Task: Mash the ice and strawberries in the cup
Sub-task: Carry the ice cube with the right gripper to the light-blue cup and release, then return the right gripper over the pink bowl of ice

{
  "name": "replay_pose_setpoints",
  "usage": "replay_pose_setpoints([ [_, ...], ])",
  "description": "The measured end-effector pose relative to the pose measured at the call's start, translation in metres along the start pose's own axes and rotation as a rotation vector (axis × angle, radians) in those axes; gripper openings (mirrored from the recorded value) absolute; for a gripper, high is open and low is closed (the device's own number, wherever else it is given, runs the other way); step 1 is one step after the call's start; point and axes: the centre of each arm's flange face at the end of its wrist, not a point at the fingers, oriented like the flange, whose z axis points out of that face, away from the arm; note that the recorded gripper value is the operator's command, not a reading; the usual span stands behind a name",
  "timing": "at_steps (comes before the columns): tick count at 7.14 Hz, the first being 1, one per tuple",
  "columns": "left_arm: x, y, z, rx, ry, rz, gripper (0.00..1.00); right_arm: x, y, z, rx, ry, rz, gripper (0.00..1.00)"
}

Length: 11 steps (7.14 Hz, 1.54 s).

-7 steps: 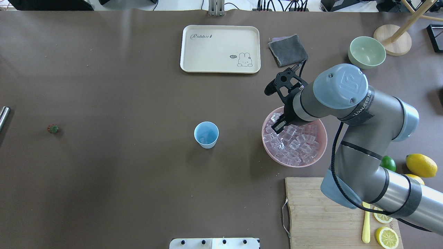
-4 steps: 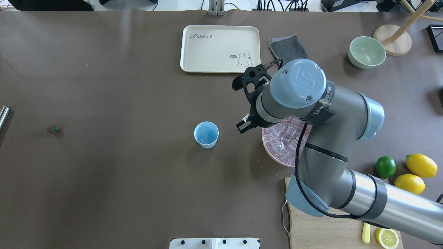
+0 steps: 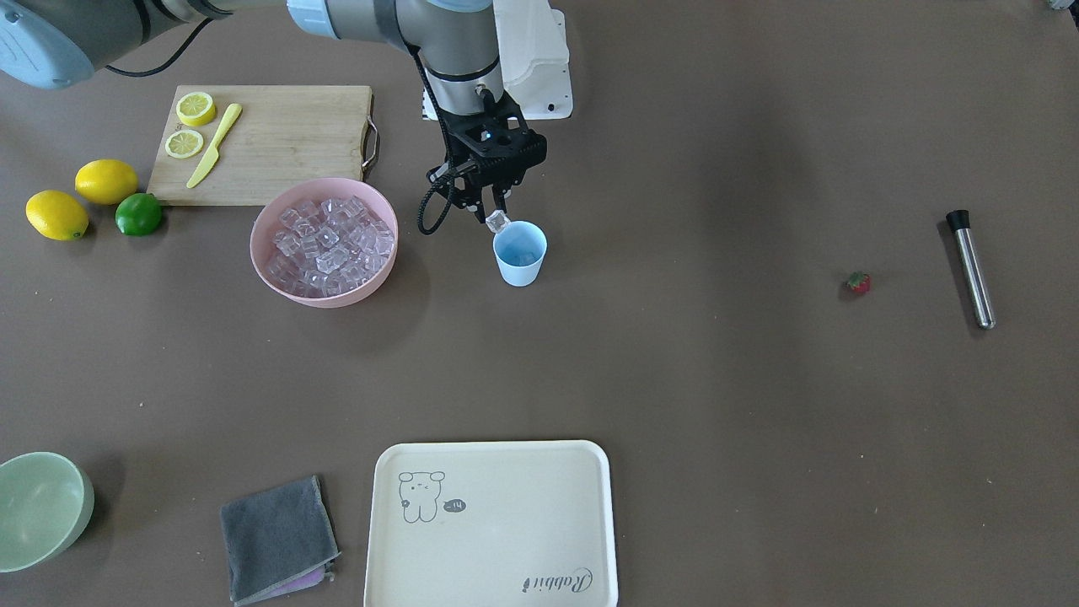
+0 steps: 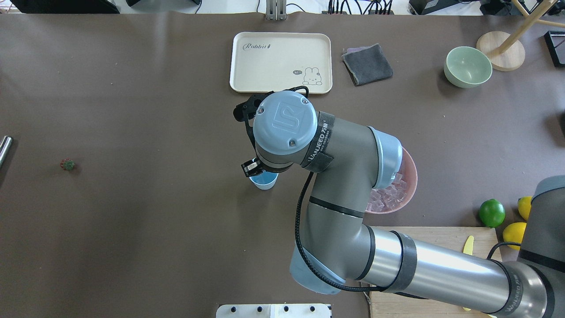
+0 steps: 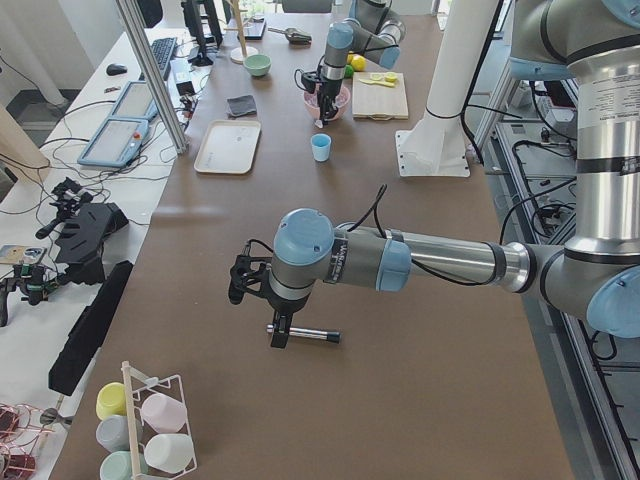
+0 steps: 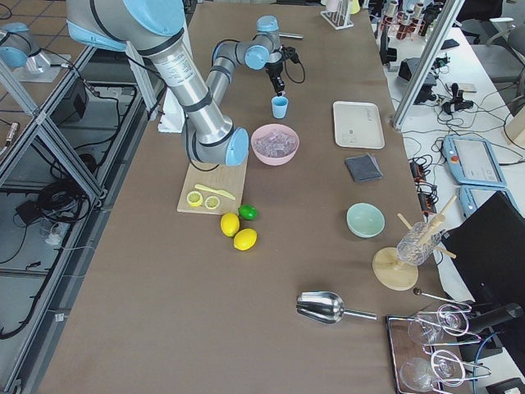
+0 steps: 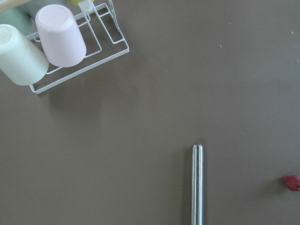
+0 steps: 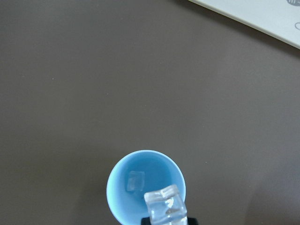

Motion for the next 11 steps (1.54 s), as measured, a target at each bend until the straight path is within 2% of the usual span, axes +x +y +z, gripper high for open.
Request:
replay_pose_setpoints([
  [5, -0.003, -0.002, 0.003, -0.005, 0.001, -0.005, 0.99, -0.018, 0.006, 0.021, -0.003, 0.033, 0.004, 0.07],
  [6, -0.003, -0.002, 0.003, -0.006, 0.001, -0.005, 0.99, -0.018, 0.006, 0.021, 0.001, 0.030, 0.004, 0.14],
  [7, -0.003, -0.002, 0.004, -0.006, 0.001, -0.004, 0.99, -0.018, 0.006, 0.022, 0.005, 0.028, 0.003, 0.59],
  [8, -0.003, -0.002, 0.004, -0.007, 0.001, -0.005, 0.99, -0.019, 0.006, 0.022, 0.008, 0.027, 0.004, 0.98],
  [11, -0.004, -0.001, 0.004, -0.007, 0.001, -0.006, 0.99, -0.017, 0.005, 0.019, 0.015, 0.024, 0.007, 1.00],
])
